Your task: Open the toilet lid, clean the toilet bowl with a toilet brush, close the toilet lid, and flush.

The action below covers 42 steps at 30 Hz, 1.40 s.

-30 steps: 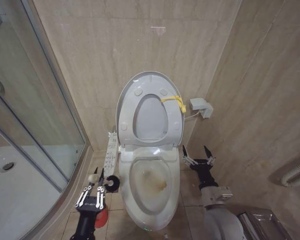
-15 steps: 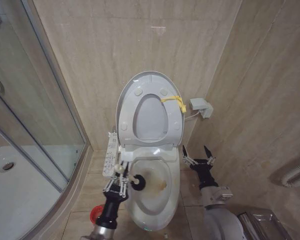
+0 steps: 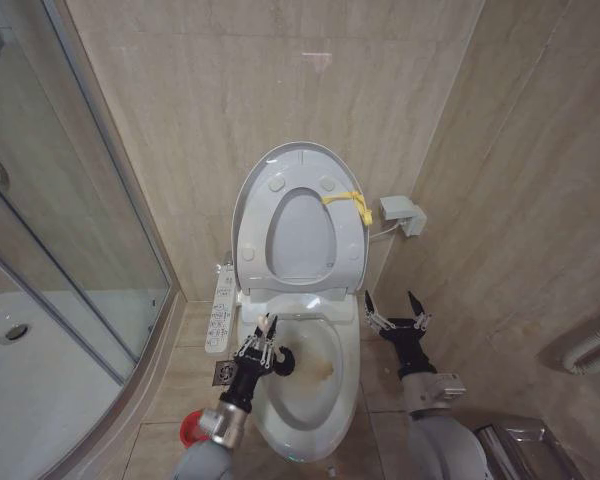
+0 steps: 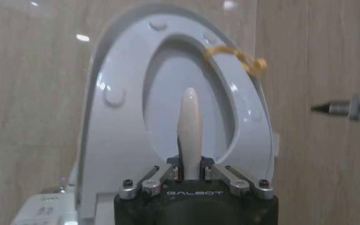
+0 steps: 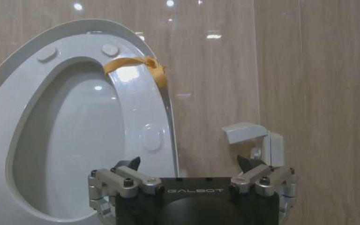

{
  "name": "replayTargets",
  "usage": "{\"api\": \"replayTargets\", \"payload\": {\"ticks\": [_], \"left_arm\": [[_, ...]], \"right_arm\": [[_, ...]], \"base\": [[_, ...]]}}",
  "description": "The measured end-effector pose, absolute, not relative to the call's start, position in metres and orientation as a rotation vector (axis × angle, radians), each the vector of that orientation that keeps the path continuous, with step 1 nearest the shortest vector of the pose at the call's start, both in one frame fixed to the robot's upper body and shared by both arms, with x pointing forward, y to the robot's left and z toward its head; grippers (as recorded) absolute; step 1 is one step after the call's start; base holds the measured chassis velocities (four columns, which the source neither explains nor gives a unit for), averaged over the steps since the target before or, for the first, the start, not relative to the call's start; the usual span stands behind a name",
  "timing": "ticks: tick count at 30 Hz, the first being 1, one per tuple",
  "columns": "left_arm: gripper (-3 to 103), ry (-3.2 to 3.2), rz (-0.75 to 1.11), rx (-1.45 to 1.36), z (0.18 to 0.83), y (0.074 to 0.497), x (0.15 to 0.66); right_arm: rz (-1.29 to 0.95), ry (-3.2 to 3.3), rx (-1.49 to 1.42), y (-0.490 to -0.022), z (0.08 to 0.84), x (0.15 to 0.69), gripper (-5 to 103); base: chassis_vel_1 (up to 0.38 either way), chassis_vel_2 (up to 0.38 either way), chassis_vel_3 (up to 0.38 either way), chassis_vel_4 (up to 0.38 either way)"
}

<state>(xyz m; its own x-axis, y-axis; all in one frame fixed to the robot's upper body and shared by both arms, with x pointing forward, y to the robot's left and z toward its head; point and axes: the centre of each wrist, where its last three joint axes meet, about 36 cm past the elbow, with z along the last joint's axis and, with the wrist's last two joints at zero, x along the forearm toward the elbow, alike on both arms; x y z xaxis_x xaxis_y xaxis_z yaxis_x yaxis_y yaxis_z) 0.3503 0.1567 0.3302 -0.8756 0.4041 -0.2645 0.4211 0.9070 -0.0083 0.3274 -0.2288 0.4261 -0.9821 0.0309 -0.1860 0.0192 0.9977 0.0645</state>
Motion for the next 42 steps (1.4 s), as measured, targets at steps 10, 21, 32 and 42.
{"api": "replayTargets", "payload": {"ticks": [10,21,32,42], "left_arm": [[18,2.844,0.016,0.679,0.293,0.142,0.402],[18,2.869,0.058,0.787,0.252,0.122,0.416],[18,2.906,0.135,0.848,0.217,0.115,0.424],[18,2.881,0.115,0.834,0.224,0.112,0.427]], "right_arm": [[0.093,2.952,0.037,-0.229,0.426,0.327,100],[0.093,2.952,0.037,-0.229,0.426,0.327,100],[0.093,2.952,0.037,-0.229,0.426,0.327,100],[0.093,2.952,0.037,-0.229,0.426,0.327,100]], "base": [[0.0,0.0,0.0,0.0],[0.0,0.0,0.0,0.0],[0.0,0.0,0.0,0.0],[0.0,0.0,0.0,0.0]]}}
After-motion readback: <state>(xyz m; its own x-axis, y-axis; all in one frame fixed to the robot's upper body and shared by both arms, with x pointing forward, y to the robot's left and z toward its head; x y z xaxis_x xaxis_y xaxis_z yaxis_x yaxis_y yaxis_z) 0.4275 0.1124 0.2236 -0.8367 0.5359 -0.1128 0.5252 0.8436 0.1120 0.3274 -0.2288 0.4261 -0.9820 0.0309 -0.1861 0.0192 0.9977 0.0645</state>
